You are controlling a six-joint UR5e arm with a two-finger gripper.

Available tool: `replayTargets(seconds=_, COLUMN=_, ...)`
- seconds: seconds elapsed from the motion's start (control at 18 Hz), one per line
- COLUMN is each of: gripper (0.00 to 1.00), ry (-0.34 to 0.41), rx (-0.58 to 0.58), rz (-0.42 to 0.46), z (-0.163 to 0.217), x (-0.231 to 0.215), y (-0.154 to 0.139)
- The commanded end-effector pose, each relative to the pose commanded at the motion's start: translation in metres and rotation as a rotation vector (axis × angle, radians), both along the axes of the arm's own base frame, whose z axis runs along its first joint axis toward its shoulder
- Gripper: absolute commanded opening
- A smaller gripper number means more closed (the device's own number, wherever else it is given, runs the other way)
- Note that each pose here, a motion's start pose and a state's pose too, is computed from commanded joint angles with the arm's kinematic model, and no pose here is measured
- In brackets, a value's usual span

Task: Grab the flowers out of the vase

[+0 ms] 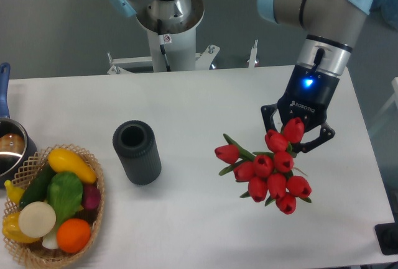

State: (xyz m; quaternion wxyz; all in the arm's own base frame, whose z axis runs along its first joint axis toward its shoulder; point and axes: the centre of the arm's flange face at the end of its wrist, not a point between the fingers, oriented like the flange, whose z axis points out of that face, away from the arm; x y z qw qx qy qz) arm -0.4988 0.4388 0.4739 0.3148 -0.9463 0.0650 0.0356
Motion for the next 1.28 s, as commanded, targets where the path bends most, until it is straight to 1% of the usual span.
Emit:
replayTargets(seconds=0.17, gripper=0.06, ry=0.009, rx=-0.093, rz=0.021, z=0.012, x=-0.005, y=-0.002)
replayTargets(seconds=0.33, gripper=0.07, ry=0.039, rx=-0.159, rz=0.044, z=0.011, x=-0.013, y=-0.004)
replayTargets(seconds=0.44, gripper=0.08, ry=0.075, rx=-0.222, rz=0.065, z=0.010, x=-0.017, y=-0.007)
replayTargets(seconds=0.56, gripper=0.09, ry=0.107, rx=-0.306, rz=0.078, z=-0.001, x=-0.020, y=-0.004)
replayTargets(seconds=0.72, gripper=0.09, ry=0.101, rx=-0.392, rz=0.077, z=-0.027, x=-0.029, y=0.002)
replayTargets(seconds=0.78, gripper=0.10, ry=0.111, rx=-0.425, rz=0.084, z=-0.032, x=-0.033, y=0.001)
replayTargets(seconds=0.83, gripper=0.10, ry=0.115, rx=-0.455, rz=0.089, z=-0.039, x=-0.037, y=0.000)
replayTargets(seconds=0.94, gripper=0.09, ry=0.115, rx=-0.481, rz=0.097, z=-0.045, x=-0.047, y=-0.003)
replayTargets(seconds=1.0, gripper=0.09, ry=0.117, rx=-0.506, rz=0.098, z=-0.046, x=-0.053, y=-0.011)
replayTargets(seconds=1.17, gripper=0.12, ry=0.158, rx=-0.592, rz=0.053, z=-0.055, x=-0.059, y=-0.022)
replayTargets(seconds=1.28, gripper=0.12, ry=0.160, rx=-0.610, rz=0.045, z=-0.059, x=-0.060, y=-0.025)
